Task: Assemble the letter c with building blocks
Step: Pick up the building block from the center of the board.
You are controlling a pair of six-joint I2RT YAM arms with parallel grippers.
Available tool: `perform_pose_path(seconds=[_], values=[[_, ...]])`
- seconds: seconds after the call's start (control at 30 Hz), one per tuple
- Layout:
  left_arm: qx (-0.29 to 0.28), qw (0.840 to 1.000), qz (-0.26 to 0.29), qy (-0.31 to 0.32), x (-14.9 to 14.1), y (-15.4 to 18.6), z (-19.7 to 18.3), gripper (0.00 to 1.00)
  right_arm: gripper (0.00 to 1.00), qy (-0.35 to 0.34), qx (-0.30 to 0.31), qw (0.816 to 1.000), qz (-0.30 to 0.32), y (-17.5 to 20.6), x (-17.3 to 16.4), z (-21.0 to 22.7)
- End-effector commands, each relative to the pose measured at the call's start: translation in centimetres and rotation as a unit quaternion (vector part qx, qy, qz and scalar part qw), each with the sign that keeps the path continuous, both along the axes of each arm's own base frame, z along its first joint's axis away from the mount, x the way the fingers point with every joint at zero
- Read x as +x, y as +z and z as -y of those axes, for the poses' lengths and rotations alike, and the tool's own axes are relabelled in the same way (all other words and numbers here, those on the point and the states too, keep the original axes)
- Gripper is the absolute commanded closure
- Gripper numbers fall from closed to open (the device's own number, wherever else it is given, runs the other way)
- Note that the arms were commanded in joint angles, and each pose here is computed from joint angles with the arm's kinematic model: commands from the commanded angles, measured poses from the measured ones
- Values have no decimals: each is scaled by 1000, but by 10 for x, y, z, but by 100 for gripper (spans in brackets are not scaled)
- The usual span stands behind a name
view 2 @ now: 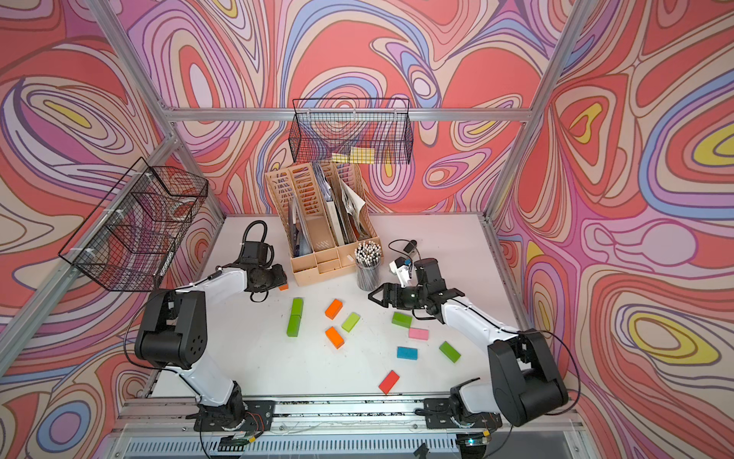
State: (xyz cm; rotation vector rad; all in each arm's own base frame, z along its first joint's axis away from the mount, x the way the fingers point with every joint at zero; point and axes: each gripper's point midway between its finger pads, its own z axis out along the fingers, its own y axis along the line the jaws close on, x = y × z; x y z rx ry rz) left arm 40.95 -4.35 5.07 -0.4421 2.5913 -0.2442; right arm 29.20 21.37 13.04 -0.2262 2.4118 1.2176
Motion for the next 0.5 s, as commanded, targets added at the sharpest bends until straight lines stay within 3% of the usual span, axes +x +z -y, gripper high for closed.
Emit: perform_pose_path(seconds=[0.0, 0.47], values=[[27, 999, -24, -5, 0, -4, -2, 50, 12, 3, -5, 1000, 3, 0, 3, -1], [43, 996, -80, -4, 3, -23, -1, 58, 12, 3, -4, 1000, 9, 3, 2, -1]])
